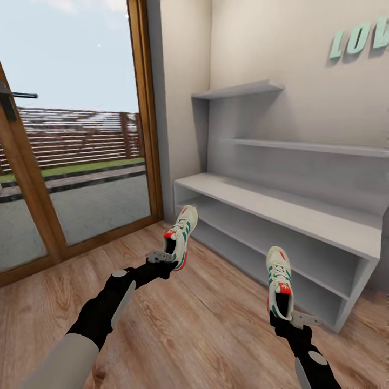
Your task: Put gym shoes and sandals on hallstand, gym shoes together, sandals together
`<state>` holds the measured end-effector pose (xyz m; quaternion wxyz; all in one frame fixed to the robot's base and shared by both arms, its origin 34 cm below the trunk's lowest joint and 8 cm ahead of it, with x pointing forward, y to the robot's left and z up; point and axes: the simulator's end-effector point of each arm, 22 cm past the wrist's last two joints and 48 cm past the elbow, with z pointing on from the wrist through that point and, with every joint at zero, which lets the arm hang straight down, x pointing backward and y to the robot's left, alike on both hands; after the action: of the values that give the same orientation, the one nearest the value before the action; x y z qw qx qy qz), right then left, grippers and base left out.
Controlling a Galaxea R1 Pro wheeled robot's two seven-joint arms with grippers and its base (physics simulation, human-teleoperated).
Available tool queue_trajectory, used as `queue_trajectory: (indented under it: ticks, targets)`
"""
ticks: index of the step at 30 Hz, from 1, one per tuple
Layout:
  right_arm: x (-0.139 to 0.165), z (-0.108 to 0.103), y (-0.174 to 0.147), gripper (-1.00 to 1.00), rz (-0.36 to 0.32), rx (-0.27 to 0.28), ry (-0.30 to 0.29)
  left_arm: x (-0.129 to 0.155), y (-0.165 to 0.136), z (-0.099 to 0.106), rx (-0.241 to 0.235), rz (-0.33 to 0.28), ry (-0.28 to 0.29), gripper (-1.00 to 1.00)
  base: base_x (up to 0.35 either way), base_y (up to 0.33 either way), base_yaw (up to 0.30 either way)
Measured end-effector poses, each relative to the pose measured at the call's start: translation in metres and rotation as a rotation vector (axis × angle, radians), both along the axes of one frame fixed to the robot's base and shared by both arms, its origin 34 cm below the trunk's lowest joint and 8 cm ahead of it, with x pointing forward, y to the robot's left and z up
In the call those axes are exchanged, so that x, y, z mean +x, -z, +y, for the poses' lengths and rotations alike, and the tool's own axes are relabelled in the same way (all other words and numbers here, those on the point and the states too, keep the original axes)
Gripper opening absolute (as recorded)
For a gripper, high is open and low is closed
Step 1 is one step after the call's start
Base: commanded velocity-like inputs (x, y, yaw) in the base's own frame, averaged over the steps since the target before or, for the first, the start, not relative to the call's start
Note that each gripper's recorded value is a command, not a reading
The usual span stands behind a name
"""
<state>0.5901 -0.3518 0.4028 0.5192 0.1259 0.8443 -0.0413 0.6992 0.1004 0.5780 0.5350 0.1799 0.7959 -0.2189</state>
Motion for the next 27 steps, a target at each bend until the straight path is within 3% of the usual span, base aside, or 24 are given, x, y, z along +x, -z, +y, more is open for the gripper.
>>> queue_trajectory:
  ticks: [27]
  targets:
    - [0.003,0.0,-0.014,-1.0,-0.027,0.0,0.0,-0.002,-0.016,0.0,0.0,-0.027,0.0,-1.0,0.016,0.076,-0.206]
